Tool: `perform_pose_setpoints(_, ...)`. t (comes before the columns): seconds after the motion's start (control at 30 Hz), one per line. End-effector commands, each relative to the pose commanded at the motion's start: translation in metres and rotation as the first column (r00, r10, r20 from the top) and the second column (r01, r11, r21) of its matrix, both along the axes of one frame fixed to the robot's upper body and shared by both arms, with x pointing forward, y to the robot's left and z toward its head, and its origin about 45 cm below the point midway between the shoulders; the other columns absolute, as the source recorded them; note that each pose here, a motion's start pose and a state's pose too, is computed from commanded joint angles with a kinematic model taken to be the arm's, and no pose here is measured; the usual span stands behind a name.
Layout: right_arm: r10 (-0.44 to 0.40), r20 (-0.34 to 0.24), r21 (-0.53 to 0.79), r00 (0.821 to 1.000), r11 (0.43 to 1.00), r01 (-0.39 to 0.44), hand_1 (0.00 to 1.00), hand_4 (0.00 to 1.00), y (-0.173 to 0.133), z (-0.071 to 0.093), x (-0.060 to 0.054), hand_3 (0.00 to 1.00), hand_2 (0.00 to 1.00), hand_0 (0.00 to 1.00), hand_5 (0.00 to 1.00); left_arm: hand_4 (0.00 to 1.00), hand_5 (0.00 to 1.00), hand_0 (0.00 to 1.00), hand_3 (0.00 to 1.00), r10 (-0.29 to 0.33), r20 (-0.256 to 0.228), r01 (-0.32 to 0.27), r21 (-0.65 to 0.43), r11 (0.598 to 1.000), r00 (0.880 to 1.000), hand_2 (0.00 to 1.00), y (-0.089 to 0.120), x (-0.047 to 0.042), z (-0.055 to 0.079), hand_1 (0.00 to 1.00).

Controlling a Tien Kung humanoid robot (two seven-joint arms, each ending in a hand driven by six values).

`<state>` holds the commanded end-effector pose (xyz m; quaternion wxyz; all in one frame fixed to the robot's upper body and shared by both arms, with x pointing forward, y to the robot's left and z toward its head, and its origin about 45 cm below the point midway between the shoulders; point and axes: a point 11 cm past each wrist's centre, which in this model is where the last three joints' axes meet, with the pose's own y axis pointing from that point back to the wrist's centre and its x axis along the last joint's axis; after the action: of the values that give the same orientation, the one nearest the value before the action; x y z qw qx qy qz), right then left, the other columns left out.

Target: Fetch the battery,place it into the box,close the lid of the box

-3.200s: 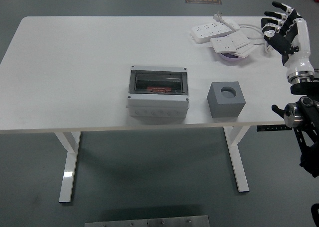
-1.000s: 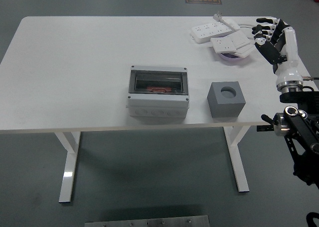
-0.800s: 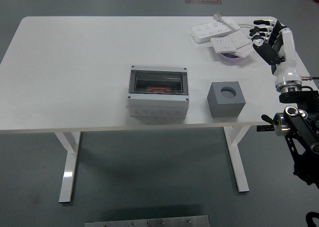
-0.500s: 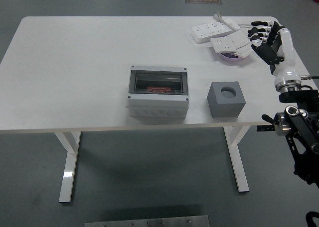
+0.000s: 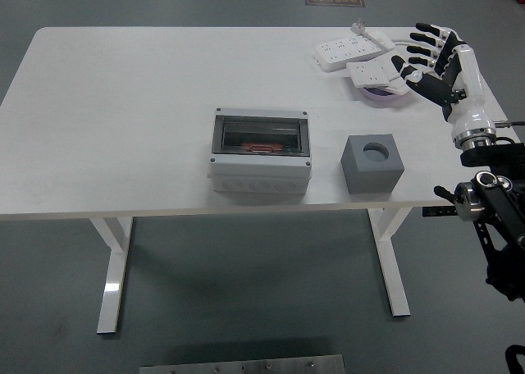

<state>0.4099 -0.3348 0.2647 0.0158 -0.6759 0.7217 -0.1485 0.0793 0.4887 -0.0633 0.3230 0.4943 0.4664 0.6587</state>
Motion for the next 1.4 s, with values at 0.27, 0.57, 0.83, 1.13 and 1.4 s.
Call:
perform_pose_setpoints(0.27,-0.019,0.004,0.003,1.0,1.0,0.019,0.778,0.927,-0.006,0.002,-0.001,0.879,0.794,0.757,0.311,0.533,0.079,0.647,0.55,0.007,0.002,-0.007,-0.004,1.0,1.0,0.554,-0.003,-0.0022,-0.002,0.7)
perform_pose_setpoints(0.57,-0.035,-0.001,0.035,0.999,0.999,0.035,0.778,0.935,-0.011,0.0,-0.002,0.869,0.792,0.774,0.358,0.617,0.135,0.644,0.569,0.012,0.001,-0.012,-0.011,1.0,1.0,0.566,-0.005,-0.0022,-0.003,0.692)
perform_pose_setpoints(0.83,-0.03,-0.02,0.084,0.999,0.996,0.031,0.777,0.908,-0.013,-0.003,-0.002,0.873,0.796,0.777,0.652,0.612,0.11,0.644,0.573,0.013,-0.002,-0.013,-0.017,1.0,1.0,0.569,-0.006,-0.0033,-0.004,0.691)
perform_pose_setpoints(1.13,0.005,-0.037,0.143,0.999,0.99,0.0,0.778,0.933,-0.01,-0.006,-0.002,0.909,0.798,0.807,0.998,0.523,0.07,0.644,0.557,0.013,-0.003,-0.013,-0.019,1.0,1.0,0.556,-0.007,-0.0048,-0.004,0.686)
perform_pose_setpoints(1.4,0.004,-0.033,0.171,0.999,0.985,0.002,0.743,0.903,-0.012,-0.007,-0.002,0.718,0.729,0.816,0.998,0.488,0.049,0.646,0.552,0.011,-0.001,-0.011,-0.02,1.0,1.0,0.55,-0.008,-0.0055,-0.005,0.684)
